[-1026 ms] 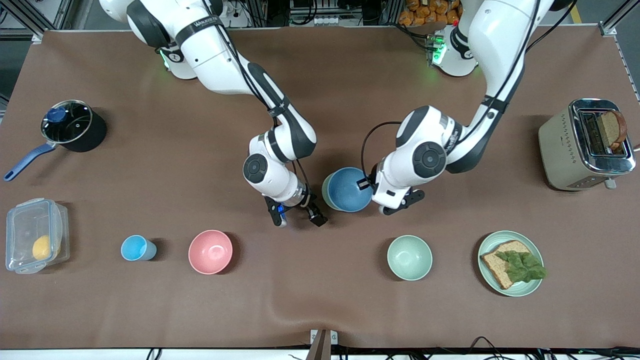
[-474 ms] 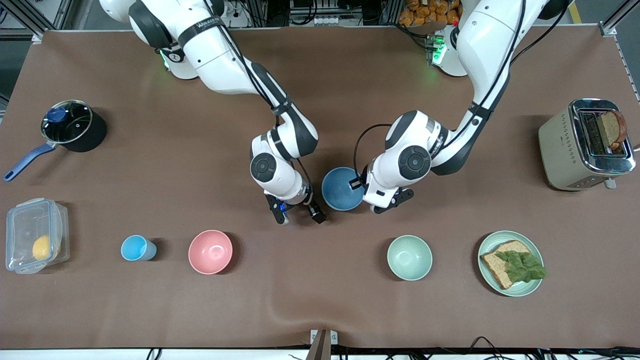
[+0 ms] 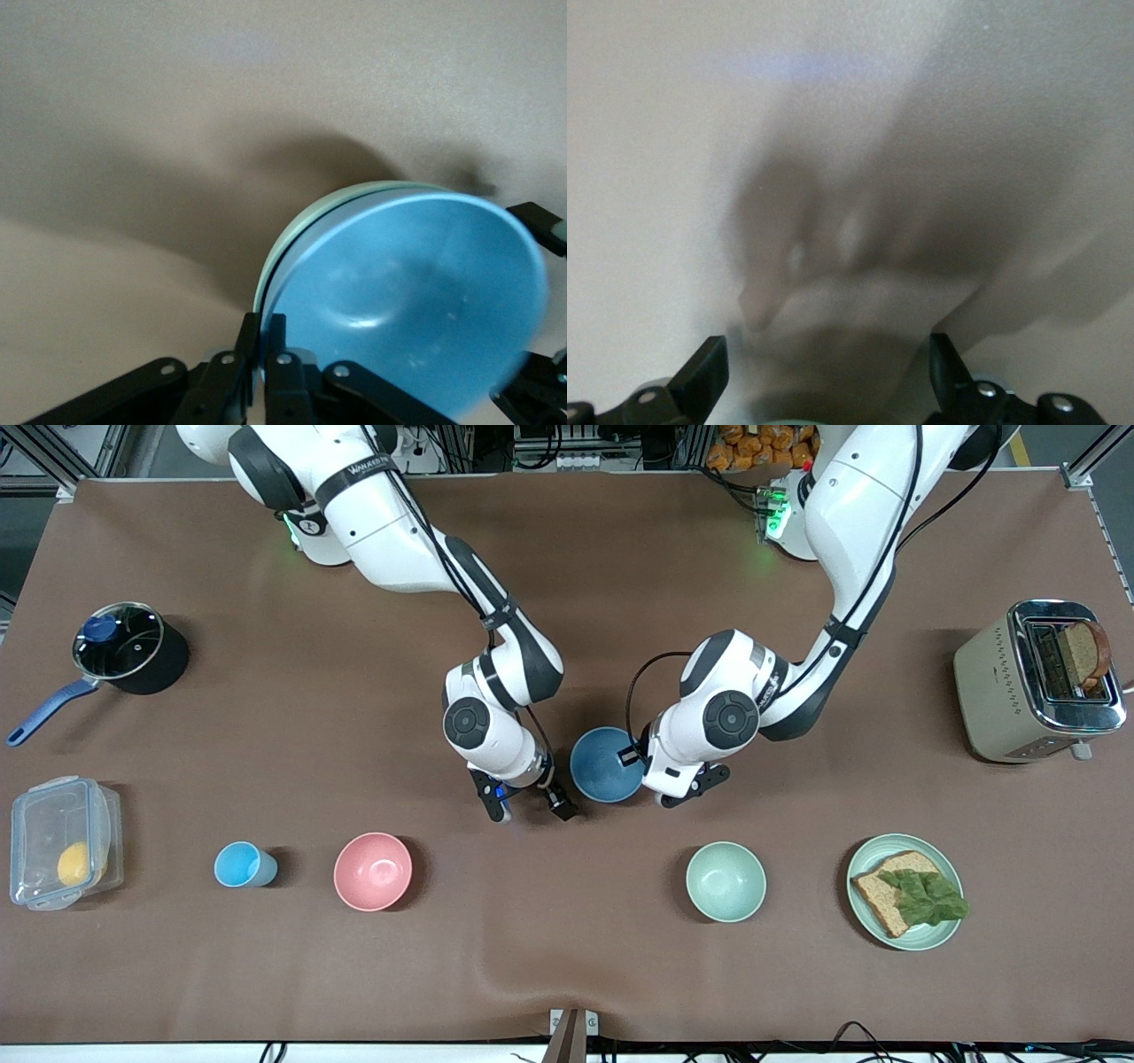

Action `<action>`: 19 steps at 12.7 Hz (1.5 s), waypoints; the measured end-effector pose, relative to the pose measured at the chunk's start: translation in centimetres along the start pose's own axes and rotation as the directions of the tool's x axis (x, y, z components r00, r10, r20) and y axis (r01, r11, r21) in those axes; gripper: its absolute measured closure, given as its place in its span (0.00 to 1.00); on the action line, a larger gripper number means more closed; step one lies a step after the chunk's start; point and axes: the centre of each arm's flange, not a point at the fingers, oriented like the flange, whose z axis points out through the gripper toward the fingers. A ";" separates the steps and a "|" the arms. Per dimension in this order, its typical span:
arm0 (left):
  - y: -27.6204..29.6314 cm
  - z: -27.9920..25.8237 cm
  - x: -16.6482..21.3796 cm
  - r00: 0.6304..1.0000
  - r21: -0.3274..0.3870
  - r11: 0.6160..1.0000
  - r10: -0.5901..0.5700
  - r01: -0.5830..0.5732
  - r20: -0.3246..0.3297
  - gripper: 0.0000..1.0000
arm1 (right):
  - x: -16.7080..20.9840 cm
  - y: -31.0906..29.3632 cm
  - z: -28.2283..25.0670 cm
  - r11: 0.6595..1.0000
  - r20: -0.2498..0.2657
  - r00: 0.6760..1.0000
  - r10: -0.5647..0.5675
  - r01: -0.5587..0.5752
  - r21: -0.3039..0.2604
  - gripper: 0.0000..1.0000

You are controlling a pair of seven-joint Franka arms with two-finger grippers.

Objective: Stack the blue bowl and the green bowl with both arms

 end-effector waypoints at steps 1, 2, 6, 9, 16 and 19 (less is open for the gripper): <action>0.0 -0.1 0.0 1.000 -0.001 1.000 0.001 -0.001 -0.003 0.79 | -0.1 -0.2 -0.2 1.000 0.004 1.000 0.000 0.000 -0.004 0.00; 0.1 -0.3 0.2 1.000 -0.006 1.000 0.002 -0.002 -0.008 0.67 | -0.3 -0.4 -0.4 1.000 0.006 1.000 -0.001 0.001 -0.005 0.00; 0.2 -6.4 0.9 0.998 -0.043 0.999 -0.002 -0.001 -0.069 0.22 | -0.3 -0.6 -0.7 1.000 0.010 1.000 -0.002 0.002 -0.013 0.00; -3.0 -16.4 1.7 0.982 -0.006 1.000 -0.004 0.003 -0.187 0.00 | -0.1 -1.1 -1.5 0.999 0.006 1.000 -0.014 0.014 -0.032 0.00; -14.3 -34.7 1.2 0.943 0.061 0.998 0.047 -0.028 -0.329 0.00 | 2.7 -3.0 -7.6 0.995 0.021 0.997 -0.068 0.069 -0.075 0.00; -16.8 -38.7 -0.6 0.934 0.100 0.992 0.108 -0.079 -0.340 0.00 | 6.3 -3.3 -15.1 0.977 0.084 0.983 -0.164 0.173 -0.121 0.00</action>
